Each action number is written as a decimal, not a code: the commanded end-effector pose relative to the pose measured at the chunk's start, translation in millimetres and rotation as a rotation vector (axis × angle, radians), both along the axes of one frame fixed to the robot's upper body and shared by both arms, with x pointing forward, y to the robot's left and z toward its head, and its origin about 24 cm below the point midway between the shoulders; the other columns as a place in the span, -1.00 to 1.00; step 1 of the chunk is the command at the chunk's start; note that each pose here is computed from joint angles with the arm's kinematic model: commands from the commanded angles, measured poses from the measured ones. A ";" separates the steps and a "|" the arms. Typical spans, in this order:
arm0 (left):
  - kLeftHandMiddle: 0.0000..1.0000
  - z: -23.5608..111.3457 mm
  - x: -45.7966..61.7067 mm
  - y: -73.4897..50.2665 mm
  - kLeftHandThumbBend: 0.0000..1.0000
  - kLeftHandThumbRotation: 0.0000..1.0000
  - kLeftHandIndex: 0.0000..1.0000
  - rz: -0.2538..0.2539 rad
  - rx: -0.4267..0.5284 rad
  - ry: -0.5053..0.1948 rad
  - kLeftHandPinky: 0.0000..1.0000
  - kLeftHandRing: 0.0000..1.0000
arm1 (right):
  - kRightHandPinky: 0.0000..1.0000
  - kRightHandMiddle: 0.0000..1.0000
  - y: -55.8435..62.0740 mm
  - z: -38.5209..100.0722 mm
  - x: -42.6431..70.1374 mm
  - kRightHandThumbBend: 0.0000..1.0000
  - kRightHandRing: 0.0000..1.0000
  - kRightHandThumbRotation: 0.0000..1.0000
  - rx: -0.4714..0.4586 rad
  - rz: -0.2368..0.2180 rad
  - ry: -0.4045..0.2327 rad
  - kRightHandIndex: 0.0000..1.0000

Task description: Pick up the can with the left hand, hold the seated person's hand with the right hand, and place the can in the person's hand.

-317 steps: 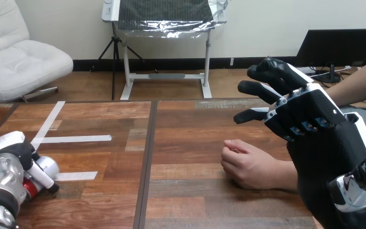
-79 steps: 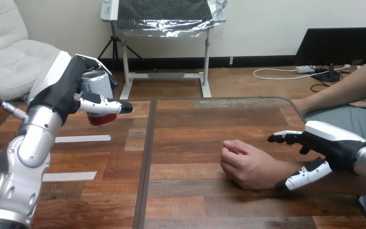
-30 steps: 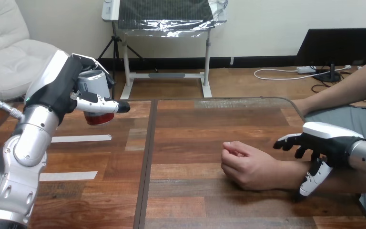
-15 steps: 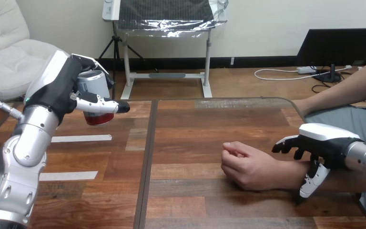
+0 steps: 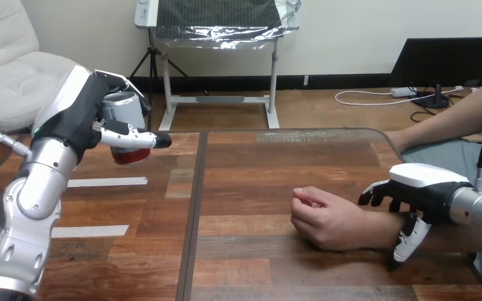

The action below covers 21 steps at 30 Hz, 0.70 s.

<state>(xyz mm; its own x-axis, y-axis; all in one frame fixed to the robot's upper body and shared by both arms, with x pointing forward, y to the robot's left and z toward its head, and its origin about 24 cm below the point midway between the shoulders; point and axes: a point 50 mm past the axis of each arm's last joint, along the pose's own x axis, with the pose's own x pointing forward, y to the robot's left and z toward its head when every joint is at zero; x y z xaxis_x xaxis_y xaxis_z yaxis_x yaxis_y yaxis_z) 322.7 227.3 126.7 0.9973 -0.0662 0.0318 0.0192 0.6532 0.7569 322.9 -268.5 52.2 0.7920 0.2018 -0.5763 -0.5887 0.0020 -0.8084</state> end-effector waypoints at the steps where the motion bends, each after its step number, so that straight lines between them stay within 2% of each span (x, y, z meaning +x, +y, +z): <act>1: -0.21 27.5 4.3 1.7 0.55 -1.00 -0.18 0.001 -0.014 -0.103 -0.42 -0.34 | 0.05 0.64 5.0 -33.4 -17.0 1.00 0.45 -0.77 -0.006 -0.003 0.121 0.66; 14: -0.21 28.1 4.7 0.4 0.55 -1.00 -0.18 -0.005 -0.010 -0.110 -0.41 -0.33 | 0.18 0.61 11.0 -38.2 -19.1 1.00 0.55 -0.70 -0.029 0.027 0.119 0.61; 18: -0.21 28.7 4.5 -0.3 0.55 -1.00 -0.19 -0.007 -0.008 -0.113 -0.41 -0.34 | 0.22 0.59 14.3 -40.3 -20.5 1.00 0.56 -0.68 -0.034 0.056 0.111 0.58; 19: -0.21 29.0 4.6 -0.2 0.56 -1.00 -0.19 -0.005 -0.006 -0.111 -0.42 -0.34 | 0.16 0.52 17.1 -41.6 -21.1 1.00 0.47 -0.67 -0.036 0.072 0.108 0.51; 21: -0.21 29.3 4.7 -0.3 0.56 -1.00 -0.19 -0.004 -0.004 -0.109 -0.42 -0.34 | 0.14 0.49 20.4 -43.2 -21.7 1.00 0.43 -0.65 -0.038 0.092 0.103 0.48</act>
